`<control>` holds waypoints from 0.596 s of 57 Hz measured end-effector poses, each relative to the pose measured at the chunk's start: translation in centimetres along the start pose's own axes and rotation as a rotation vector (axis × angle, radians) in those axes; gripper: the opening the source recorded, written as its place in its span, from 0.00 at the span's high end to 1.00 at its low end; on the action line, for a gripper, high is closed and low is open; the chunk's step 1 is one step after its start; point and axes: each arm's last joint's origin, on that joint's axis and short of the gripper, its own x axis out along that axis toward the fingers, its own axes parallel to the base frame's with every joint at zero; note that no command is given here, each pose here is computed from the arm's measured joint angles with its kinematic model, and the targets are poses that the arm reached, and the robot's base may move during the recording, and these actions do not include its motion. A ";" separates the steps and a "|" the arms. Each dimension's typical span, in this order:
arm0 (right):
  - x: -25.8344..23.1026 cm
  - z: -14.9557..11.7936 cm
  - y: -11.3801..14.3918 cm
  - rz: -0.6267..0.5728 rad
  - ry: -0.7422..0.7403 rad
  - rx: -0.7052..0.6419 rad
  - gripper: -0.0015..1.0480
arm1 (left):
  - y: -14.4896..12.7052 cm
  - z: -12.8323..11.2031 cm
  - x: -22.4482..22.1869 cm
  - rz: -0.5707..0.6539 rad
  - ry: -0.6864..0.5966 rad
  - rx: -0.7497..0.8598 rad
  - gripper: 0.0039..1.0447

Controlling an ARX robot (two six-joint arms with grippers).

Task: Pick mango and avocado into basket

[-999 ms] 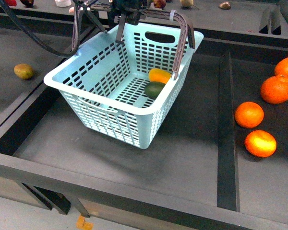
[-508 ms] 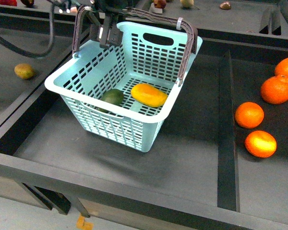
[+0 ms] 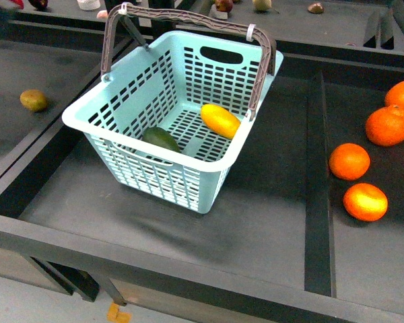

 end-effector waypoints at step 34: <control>0.0 0.0 0.0 0.000 0.000 0.000 0.07 | 14.9 6.3 -11.8 -0.455 -0.276 0.983 0.76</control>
